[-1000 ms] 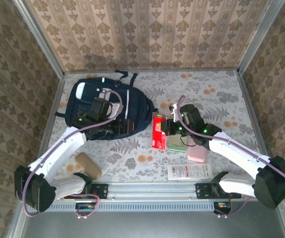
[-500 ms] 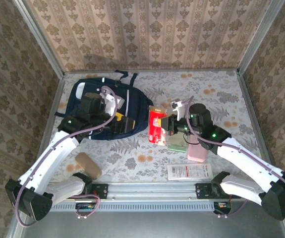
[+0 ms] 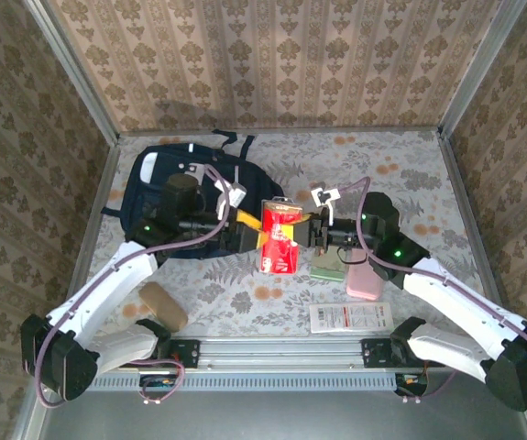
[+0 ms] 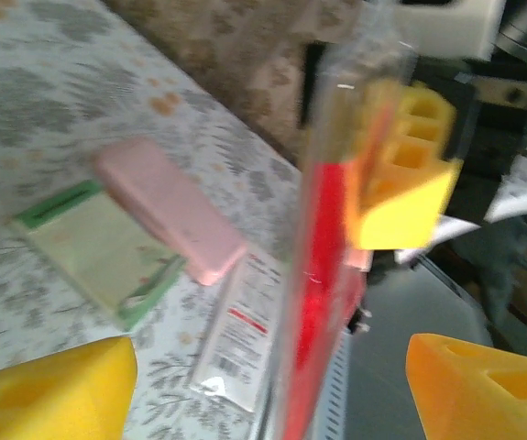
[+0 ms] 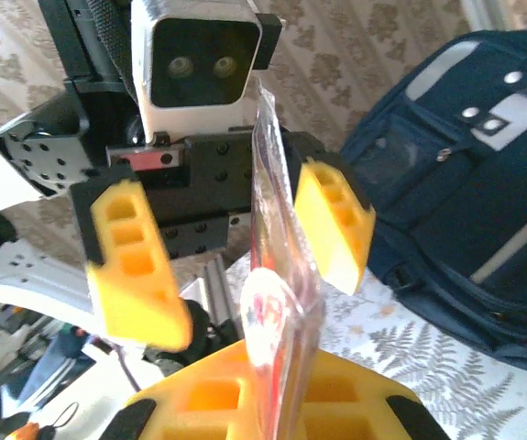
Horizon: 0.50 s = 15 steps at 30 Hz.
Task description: Pack books, pencil case, and school supplies into a backpack
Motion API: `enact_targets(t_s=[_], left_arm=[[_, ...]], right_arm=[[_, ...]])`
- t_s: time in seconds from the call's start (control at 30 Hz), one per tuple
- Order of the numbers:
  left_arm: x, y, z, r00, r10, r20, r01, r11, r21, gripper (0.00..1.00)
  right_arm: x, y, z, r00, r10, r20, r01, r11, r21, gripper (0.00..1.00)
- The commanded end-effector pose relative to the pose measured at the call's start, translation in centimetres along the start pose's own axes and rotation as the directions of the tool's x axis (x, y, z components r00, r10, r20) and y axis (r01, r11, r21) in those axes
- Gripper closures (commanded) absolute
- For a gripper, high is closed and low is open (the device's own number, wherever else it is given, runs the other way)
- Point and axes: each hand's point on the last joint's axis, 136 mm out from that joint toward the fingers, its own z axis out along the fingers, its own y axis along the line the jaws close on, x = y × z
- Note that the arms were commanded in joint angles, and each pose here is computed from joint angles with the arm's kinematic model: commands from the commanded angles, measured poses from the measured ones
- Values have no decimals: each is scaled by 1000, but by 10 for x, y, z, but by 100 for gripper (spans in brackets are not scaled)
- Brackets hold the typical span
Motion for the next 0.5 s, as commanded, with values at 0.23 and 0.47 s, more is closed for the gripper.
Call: enact_targets(t_s=[0.23,0.47], left_arm=[[9,-41,6,993,114,-32,-105,975,197,65],[8,-55,7,992,118,-43,-101,953,284,90]], right_arm=[[-4,40,8,997,26,-66,-39,976,-213,100],[1,35,11,997,36,-74,-50,980,-193,100]])
